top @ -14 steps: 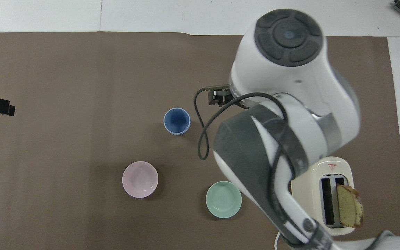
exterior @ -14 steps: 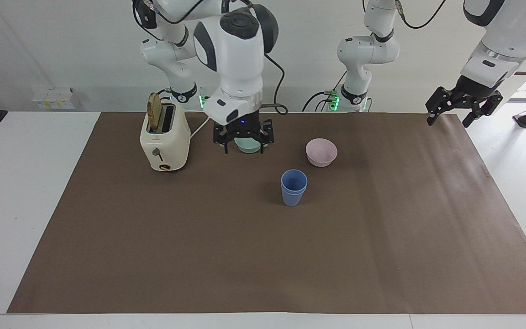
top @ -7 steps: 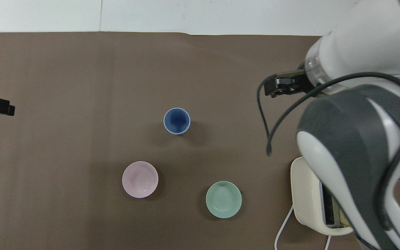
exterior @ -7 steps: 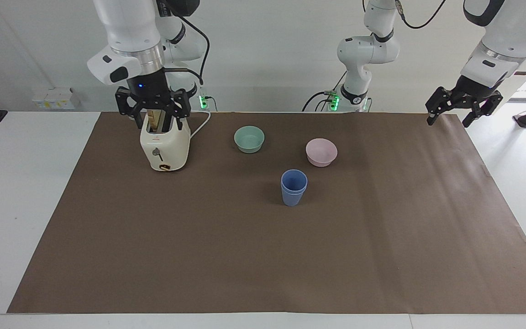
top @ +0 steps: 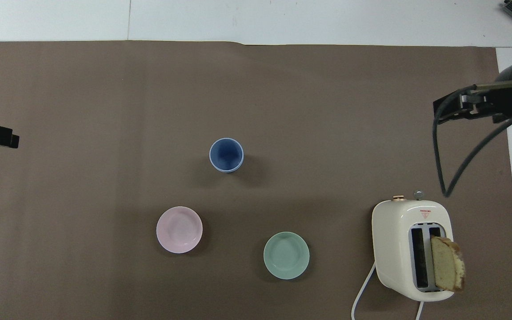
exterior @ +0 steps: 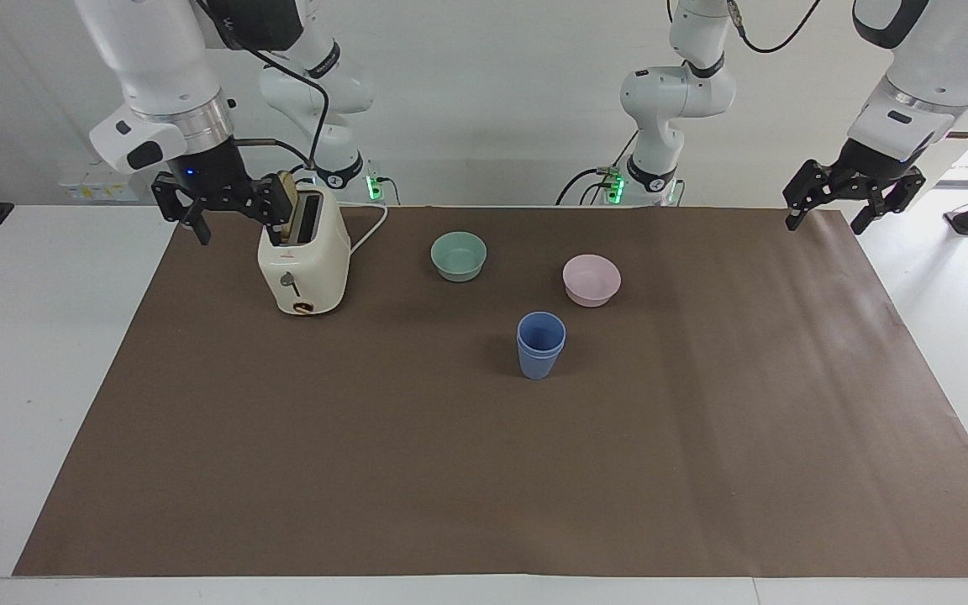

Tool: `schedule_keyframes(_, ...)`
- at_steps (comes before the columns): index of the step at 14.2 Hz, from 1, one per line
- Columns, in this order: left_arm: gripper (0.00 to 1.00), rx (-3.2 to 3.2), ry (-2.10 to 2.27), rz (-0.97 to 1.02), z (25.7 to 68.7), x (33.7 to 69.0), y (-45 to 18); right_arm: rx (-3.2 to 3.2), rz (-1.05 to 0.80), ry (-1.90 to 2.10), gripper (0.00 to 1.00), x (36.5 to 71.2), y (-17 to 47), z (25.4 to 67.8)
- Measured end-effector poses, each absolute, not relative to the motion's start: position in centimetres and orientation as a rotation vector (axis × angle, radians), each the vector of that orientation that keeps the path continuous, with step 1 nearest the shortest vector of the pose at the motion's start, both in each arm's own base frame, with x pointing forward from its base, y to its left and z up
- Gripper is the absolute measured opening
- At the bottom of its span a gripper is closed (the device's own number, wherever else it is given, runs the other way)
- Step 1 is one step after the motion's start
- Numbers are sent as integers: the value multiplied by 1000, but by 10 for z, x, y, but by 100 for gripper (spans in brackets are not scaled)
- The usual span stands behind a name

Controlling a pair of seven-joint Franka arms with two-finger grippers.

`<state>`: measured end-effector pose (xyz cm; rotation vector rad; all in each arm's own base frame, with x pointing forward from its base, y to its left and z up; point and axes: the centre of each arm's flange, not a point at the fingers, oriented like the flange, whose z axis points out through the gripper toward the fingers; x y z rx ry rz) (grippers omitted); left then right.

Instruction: Stack blue cups with both arms

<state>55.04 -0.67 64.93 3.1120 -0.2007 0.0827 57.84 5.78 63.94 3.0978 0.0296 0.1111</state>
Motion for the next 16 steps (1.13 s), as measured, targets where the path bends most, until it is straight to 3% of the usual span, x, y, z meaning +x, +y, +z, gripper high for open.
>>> schedule_keyframes(16,100,3112,-201,83,649,550,-7,3163,107,-66,100,569,32,636)
